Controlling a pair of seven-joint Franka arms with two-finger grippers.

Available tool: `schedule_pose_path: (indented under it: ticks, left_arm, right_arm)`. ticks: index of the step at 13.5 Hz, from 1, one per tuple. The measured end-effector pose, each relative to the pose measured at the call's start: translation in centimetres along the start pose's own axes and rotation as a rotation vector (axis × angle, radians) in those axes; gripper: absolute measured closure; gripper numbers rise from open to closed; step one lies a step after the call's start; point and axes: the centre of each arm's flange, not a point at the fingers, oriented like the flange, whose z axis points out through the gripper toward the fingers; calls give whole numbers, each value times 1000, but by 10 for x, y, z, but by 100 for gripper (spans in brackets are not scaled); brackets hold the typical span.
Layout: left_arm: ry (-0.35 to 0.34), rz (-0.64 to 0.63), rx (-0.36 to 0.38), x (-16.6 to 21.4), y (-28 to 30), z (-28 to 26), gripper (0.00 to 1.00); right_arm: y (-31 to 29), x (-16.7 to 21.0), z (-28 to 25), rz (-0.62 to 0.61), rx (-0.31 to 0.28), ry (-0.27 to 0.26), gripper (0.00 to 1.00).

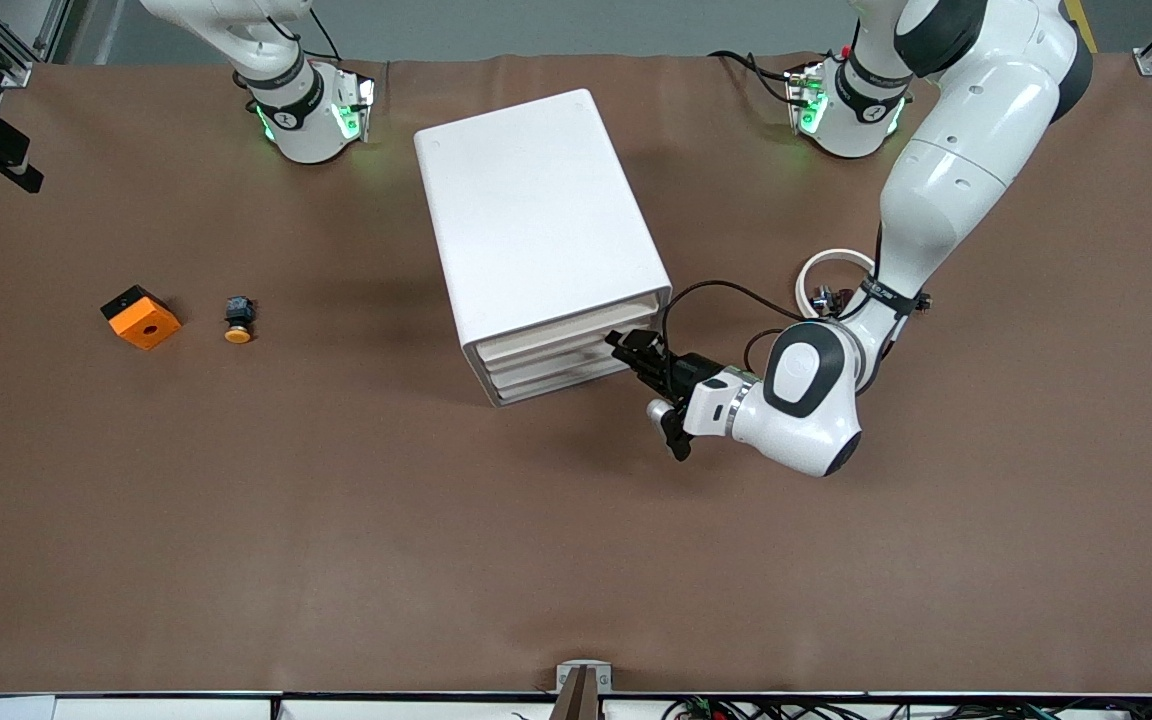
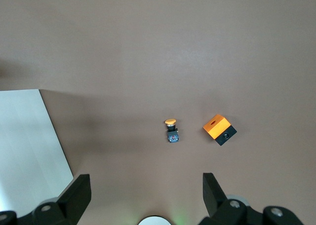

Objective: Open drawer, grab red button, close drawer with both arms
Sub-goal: 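Pull the lowest drawer open with the left gripper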

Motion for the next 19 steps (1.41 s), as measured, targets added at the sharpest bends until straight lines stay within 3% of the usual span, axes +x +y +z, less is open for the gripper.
schedule_pose_path:
  ticks: [7, 9, 16, 19]
  left_arm:
    - [-25, 9, -3, 2, 6, 17, 67]
    - [-24, 26, -3, 2, 5, 16, 86]
    - [-23, 50, 1, 3, 6, 15, 85]
    - [15, 67, 34, 8, 2, 1, 86]
  right_arm:
    - [0, 0, 0, 0, 0, -1, 0]
    - [0, 0, 0, 0, 0, -1, 0]
    - [-3, -2, 2, 24, 1, -23, 0]
    - [-3, -3, 3, 27, 1, -25, 0]
